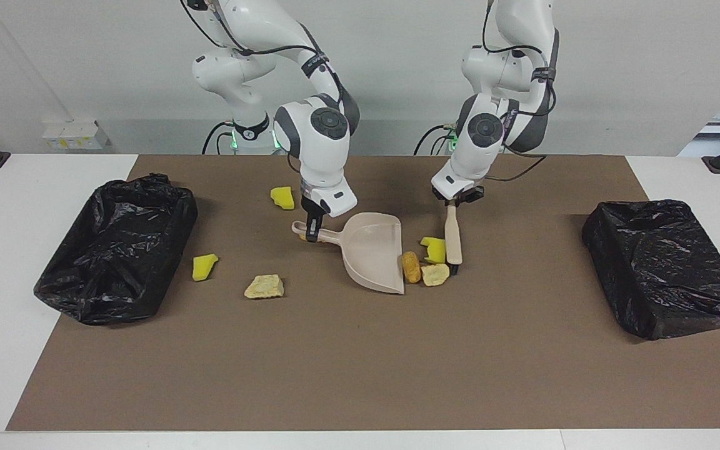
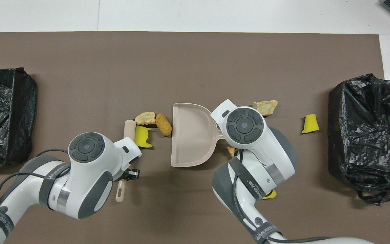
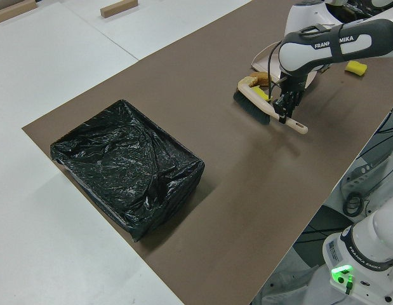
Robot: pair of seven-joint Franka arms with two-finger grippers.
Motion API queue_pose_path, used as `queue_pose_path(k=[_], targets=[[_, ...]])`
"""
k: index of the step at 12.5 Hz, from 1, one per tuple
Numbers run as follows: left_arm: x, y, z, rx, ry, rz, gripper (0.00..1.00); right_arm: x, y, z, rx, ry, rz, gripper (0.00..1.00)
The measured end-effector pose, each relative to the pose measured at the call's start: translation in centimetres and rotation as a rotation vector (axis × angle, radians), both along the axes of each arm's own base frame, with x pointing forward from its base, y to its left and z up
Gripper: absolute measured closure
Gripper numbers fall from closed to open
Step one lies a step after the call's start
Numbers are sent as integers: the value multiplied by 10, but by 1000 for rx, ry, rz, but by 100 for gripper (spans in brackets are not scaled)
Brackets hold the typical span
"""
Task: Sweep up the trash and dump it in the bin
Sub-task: 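Sweep bread and sponge pieces into the dustpan with the left gripper's brush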
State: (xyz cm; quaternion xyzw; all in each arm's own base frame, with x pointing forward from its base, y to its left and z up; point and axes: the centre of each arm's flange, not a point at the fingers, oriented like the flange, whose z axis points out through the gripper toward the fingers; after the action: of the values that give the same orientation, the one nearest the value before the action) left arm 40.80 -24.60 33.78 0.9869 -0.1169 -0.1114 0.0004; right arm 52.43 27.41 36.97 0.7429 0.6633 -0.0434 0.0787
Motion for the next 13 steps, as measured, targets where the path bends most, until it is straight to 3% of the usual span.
queue_pose_path(k=[4,6,8,11,13], targets=[[-43,-72,7,-50,17,-76,74,0,1,-1,1,-2,-4,68],[-55,-105,22,-58,-5,-60,74,0,1,-1,1,-3,-4,68],[-53,-121,41,-61,-6,-54,74,0,1,-1,1,-2,-4,68],[-40,-120,74,-40,38,-48,74,0,1,-2,1,-2,-5,68],[-18,-104,85,-20,-3,-30,74,0,1,-2,1,-2,-5,68]])
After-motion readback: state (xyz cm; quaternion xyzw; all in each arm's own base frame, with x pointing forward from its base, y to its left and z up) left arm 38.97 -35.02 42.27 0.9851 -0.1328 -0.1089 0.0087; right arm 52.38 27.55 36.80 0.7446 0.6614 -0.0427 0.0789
